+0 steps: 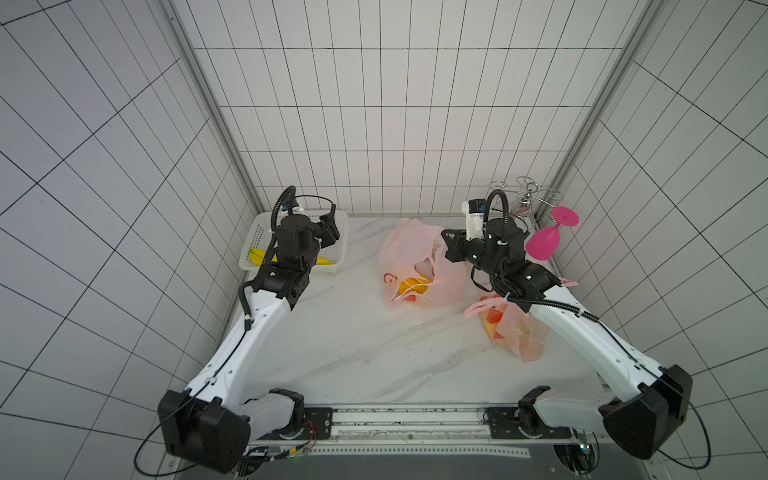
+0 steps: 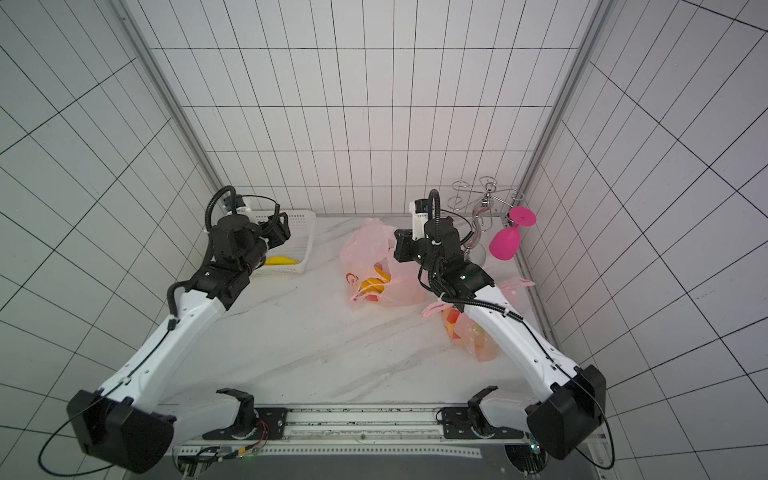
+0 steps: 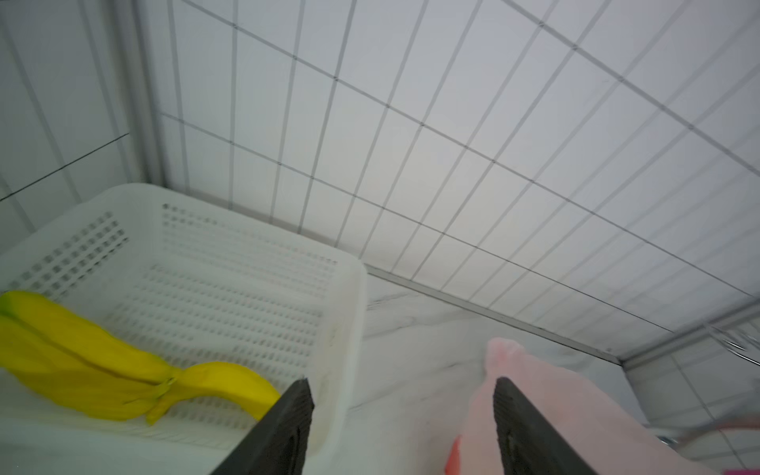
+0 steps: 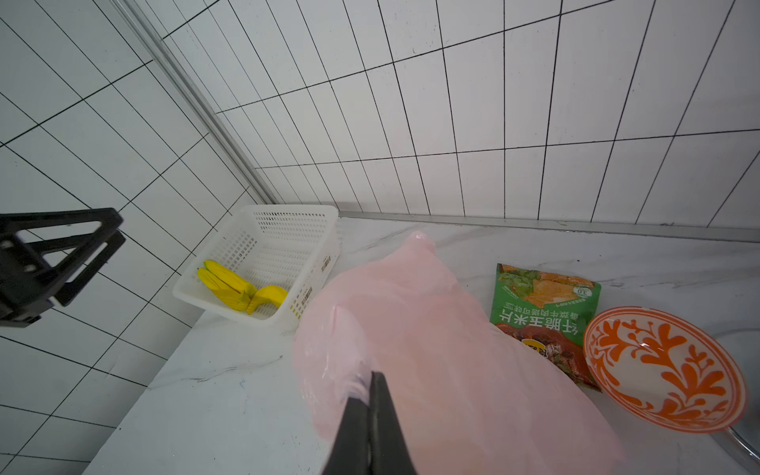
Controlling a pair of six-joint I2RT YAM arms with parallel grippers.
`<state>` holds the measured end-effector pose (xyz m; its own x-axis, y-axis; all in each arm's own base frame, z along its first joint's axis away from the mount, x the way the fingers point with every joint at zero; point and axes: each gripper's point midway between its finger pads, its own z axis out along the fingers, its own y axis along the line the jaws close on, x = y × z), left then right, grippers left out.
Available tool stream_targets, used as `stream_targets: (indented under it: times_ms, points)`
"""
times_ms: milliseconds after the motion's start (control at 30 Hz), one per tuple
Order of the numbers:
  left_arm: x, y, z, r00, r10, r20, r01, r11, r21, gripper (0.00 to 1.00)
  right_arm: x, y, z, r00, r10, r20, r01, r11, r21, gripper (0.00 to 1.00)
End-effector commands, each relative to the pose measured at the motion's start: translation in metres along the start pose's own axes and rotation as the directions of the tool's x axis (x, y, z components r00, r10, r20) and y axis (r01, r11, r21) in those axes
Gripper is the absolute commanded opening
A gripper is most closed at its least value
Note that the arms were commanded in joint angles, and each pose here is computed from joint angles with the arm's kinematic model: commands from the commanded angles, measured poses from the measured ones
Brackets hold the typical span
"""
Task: Place the banana into a plastic bag & tie a knot
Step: Pick up the banana from the basket.
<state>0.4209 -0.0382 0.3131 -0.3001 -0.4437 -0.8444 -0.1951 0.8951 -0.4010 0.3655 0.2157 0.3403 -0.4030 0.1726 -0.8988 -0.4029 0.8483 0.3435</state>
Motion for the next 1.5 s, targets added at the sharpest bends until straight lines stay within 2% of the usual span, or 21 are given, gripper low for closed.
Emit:
stream_targets:
  times_ms: [0, 133, 333, 467, 600, 767, 900, 1067, 1233, 1333, 1467]
  points:
    - [0.017, 0.060, 0.030, 0.994, -0.065, -0.090, 0.043, 0.973, -0.229, 0.72, 0.014, -0.004, -0.003, 1.000, 0.007, -0.004, -0.007, 1.000, -0.007, 0.00]
    - [0.017, 0.120, 0.066, 0.985, -0.147, -0.089, 0.100, 0.912, -0.398, 0.75, 0.022, -0.003, -0.003, 1.000, 0.003, -0.023, -0.003, 1.000, -0.024, 0.00]
    - [0.008, 0.182, 0.106, 0.983, -0.165, -0.084, 0.077, 0.778, -0.623, 0.80, 0.035, -0.007, -0.007, 1.000, 0.008, -0.025, -0.008, 1.000, -0.030, 0.00]
    - [0.006, 0.200, 0.141, 0.976, -0.203, -0.085, 0.102, 0.761, -0.641, 0.80, 0.040, -0.008, -0.006, 0.999, 0.011, -0.034, -0.013, 0.999, -0.039, 0.00]
    - [0.018, 0.218, 0.161, 0.971, -0.209, -0.115, 0.071, 0.713, -0.697, 0.80, 0.040, -0.007, -0.005, 0.999, -0.004, -0.045, 0.002, 0.999, -0.038, 0.00]
    - [0.041, 0.237, 0.172, 0.959, -0.258, -0.119, 0.083, 0.656, -0.750, 0.80, 0.039, -0.006, -0.002, 0.999, -0.001, -0.052, -0.002, 0.999, -0.040, 0.00]
    - [0.044, 0.251, 0.171, 0.963, -0.251, -0.098, 0.079, 0.611, -0.787, 0.80, 0.045, -0.007, 0.001, 0.998, 0.005, -0.070, -0.008, 0.999, -0.043, 0.00]
    - [0.064, 0.270, 0.177, 0.940, -0.325, -0.107, 0.114, 0.592, -0.798, 0.80, 0.050, -0.011, 0.003, 0.997, 0.011, -0.078, -0.013, 0.999, -0.030, 0.00]
    - [0.073, 0.282, 0.180, 0.937, -0.329, -0.116, 0.100, 0.571, -0.815, 0.80, 0.054, -0.012, 0.004, 0.996, 0.008, -0.094, -0.011, 1.000, -0.026, 0.00]
    - [0.078, 0.285, 0.173, 0.930, -0.349, -0.112, 0.103, 0.542, -0.834, 0.80, 0.056, -0.013, 0.005, 0.995, 0.009, -0.096, -0.011, 1.000, -0.019, 0.00]
    - [0.083, 0.275, 0.172, 0.916, -0.377, -0.136, 0.110, 0.563, -0.819, 0.79, 0.057, -0.013, 0.005, 0.995, 0.013, -0.100, -0.015, 1.000, -0.023, 0.00]
